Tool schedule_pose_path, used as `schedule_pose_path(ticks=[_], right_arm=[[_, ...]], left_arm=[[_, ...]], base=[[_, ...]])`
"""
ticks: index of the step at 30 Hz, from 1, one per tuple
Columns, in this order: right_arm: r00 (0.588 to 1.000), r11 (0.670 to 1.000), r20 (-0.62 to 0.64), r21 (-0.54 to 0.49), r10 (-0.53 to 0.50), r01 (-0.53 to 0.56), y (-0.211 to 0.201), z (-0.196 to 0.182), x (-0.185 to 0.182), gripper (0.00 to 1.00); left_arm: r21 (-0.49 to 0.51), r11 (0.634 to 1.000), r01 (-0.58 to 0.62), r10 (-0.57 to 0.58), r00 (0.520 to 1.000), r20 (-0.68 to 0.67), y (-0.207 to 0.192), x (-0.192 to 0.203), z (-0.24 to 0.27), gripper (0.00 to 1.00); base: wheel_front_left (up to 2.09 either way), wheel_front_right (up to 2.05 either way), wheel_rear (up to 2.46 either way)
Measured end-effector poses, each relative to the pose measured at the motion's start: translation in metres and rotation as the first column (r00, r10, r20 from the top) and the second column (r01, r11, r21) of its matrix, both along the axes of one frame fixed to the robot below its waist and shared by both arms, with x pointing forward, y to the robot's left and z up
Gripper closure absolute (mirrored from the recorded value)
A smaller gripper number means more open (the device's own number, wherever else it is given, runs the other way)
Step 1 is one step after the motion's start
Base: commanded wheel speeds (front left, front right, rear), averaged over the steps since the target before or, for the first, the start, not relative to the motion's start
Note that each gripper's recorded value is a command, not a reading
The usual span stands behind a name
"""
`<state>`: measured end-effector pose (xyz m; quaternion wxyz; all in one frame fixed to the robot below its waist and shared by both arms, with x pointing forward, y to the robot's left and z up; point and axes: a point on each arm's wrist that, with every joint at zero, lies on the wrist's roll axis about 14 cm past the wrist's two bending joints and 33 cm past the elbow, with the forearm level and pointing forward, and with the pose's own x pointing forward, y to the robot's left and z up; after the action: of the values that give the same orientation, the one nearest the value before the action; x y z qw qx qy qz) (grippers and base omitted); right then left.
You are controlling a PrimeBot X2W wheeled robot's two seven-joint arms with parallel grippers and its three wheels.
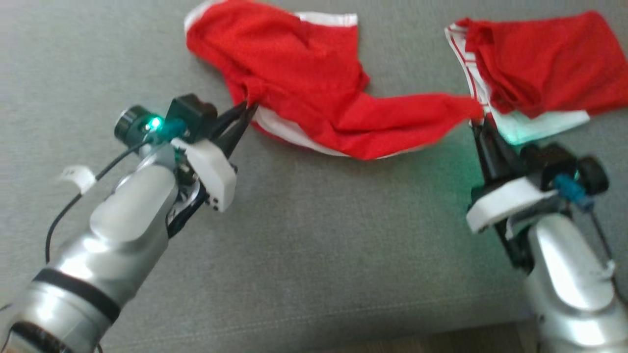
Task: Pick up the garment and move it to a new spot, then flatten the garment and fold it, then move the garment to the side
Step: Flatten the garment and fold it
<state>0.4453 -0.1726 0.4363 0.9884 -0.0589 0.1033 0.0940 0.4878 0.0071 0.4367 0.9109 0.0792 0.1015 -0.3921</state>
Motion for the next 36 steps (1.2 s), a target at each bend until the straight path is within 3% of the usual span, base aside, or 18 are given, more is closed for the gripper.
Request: schedule_pose_path(ticks=[8, 13, 18, 21, 27, 33, 36], right_arm=[[0.948, 0.991, 0.290, -0.071, 0.128, -0.112, 0.017, 0.118, 0.027, 1.00], [0.892, 0.977, 0.405, -0.136, 0.203, -0.161, 0.034, 0.182, 0.019, 1.00], [0.818, 0.968, 0.524, -0.195, 0.238, -0.157, 0.040, 0.253, 0.010, 1.00], [0.795, 0.964, 0.554, -0.224, 0.246, -0.143, 0.042, 0.282, 0.003, 1.00], [0.824, 0.955, 0.511, -0.273, 0.246, -0.115, 0.041, 0.299, -0.005, 1.00], [0.930, 0.961, 0.325, -0.261, 0.173, -0.088, 0.022, 0.270, -0.002, 1.00], [0.962, 0.962, 0.229, -0.261, 0.146, -0.083, 0.015, 0.249, 0.003, 1.00]], left_arm=[[-0.082, 0.995, -0.057, 0.067, 0.990, 0.120, 0.028, -0.016, 0.073, 1.00], [-0.140, 0.986, -0.087, 0.116, 0.970, 0.215, 0.040, -0.030, 0.140, 1.00], [-0.191, 0.977, -0.094, 0.153, 0.935, 0.320, 0.048, -0.055, 0.207, 1.00], [-0.210, 0.972, -0.102, 0.175, 0.914, 0.366, 0.052, -0.070, 0.236, 1.00], [-0.286, 0.950, -0.130, 0.232, 0.904, 0.360, 0.061, -0.094, 0.264, 1.00], [-0.361, 0.912, -0.193, 0.308, 0.905, 0.294, 0.077, -0.097, 0.262, 1.00], [-0.380, 0.898, -0.220, 0.334, 0.904, 0.266, 0.083, -0.090, 0.258, 1.00]], base=[[0.00, 0.00, 0.00], [0.00, 0.00, 0.00], [0.00, 0.00, 0.00], [0.00, 0.00, 0.00], [0.00, 0.00, 0.00], [0.00, 0.00, 0.00], [0.00, 0.00, 0.00]])
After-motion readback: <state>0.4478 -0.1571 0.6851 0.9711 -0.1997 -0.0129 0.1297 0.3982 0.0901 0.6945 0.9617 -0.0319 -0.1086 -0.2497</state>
